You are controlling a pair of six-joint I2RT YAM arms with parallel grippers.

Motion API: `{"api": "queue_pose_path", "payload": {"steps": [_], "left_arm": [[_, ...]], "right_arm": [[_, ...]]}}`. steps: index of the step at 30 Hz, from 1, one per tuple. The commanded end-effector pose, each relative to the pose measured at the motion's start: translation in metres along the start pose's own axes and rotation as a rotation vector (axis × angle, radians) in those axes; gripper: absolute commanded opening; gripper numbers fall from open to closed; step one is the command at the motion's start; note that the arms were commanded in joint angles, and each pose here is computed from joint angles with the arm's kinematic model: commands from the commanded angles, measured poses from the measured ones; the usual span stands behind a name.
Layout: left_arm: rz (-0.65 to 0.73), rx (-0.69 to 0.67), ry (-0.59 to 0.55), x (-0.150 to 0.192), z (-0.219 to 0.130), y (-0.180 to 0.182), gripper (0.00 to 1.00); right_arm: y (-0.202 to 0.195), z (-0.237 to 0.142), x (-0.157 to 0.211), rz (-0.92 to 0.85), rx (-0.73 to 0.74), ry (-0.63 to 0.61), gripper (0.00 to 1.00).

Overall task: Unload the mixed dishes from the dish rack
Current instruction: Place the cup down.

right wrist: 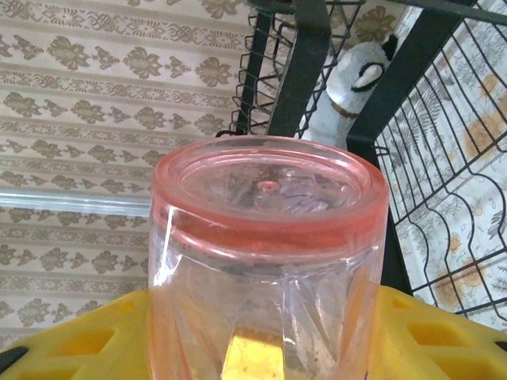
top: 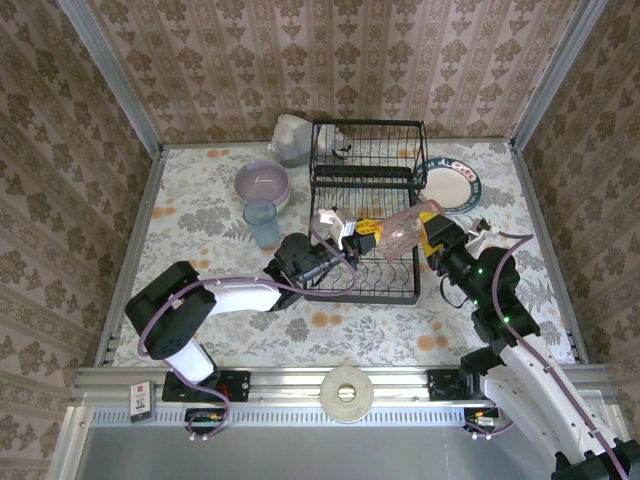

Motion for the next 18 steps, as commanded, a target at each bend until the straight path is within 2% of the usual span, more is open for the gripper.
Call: {"api": "queue_pose_path", "payload": {"steps": [1,7,12,13,14,18], "left_arm": [[-0.016,-0.014,-0.020,-0.014,0.005,-0.005,0.00],[0.010,-0.036,-0.048,-0.021,0.001,-0.012,0.00],[0.003,-0.072,-0.094,-0.028,-0.005,-0.009,0.00],[0.000,-0.081,-0.099,-0.029,-0.006,-0.009,0.00],[-0.002,-0.090,-0.105,-0.031,-0.007,-0.007,0.00],[-0.002,-0.112,-0.113,-0.039,-0.012,-0.008,0.00]], "right_arm": [[0.018,-0.004,-0.001,0.005,-0.084,0.002,0.43],[0.020,-0.007,-0.002,-0.033,-0.100,-0.014,0.53],[0.023,-0.007,-0.002,-0.049,-0.118,-0.014,0.68],[0.025,-0.008,-0.002,-0.050,-0.120,-0.014,0.80],[0.024,-0.009,-0.003,-0.053,-0.113,-0.018,1.00],[0.020,-0.015,-0.007,-0.080,-0.067,-0.043,1.00]]}}
Point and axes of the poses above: each hand's point on the last joint's axis, 136 mm out from that joint toward the fingers, its own z axis out along the fingers, its own y axis along the line the jaws close on, x = y × z, the point moved 2 cm from there along -z, back along the fingers, and after that the axes turned 12 degrees about -z, right-handed, at the moved point
